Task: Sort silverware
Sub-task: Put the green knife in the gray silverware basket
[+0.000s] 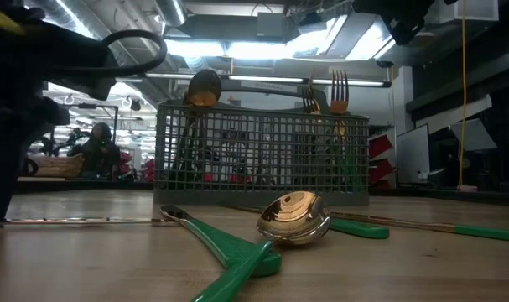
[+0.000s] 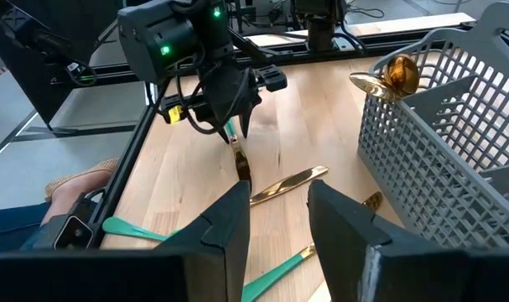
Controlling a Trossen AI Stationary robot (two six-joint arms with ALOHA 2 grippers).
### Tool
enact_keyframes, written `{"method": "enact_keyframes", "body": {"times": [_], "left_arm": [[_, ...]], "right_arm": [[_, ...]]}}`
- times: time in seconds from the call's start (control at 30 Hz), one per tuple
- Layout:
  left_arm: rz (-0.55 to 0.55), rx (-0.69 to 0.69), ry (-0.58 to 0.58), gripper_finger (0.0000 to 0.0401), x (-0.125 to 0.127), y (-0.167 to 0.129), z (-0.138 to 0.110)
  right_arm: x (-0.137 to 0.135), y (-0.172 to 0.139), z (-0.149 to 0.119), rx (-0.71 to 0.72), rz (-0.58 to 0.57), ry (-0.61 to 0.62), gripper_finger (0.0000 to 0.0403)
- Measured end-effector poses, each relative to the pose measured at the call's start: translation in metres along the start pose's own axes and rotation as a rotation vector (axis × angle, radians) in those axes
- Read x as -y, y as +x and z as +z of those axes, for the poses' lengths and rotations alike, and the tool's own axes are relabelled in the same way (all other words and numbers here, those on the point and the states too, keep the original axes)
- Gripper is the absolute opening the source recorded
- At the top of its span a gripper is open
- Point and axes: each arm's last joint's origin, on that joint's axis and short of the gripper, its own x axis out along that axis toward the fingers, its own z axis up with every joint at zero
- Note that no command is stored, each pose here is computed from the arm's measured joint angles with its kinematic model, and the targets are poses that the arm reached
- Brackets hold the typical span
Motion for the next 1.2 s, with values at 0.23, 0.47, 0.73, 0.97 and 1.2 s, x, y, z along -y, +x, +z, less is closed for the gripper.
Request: {"method": "enact_keyframes", "body": {"times": [0.23,0.47,0.73,0.97,1.2], "left_arm": [[-0.012,-0.032,-0.009,0.0096,-0.002,0.004,-0.003],[-0.038,-0.066,-0.035,0.0027,0.000,0.004,-0.004],[-0.039,-0.074,-0.040,0.0027,0.000,0.004,-0.004],[-0.051,-0.070,-0.042,0.0026,0.000,0.004,-0.004],[-0.076,-0.038,-0.044,0.0029,-0.002,-0.008,-0.004]], "right_arm": [[0.000,0.000,0.000,0.000,0.000,0.000,0.0122],[0.000,0.000,0.000,0.000,0.000,-0.001,0.0122],[0.000,0.000,0.000,-0.004,-0.001,-0.002,0.0122],[0.001,0.000,-0.002,-0.019,-0.006,-0.009,0.0122],[0.001,0.000,-0.002,-0.019,-0.006,-0.009,0.0122]]}}
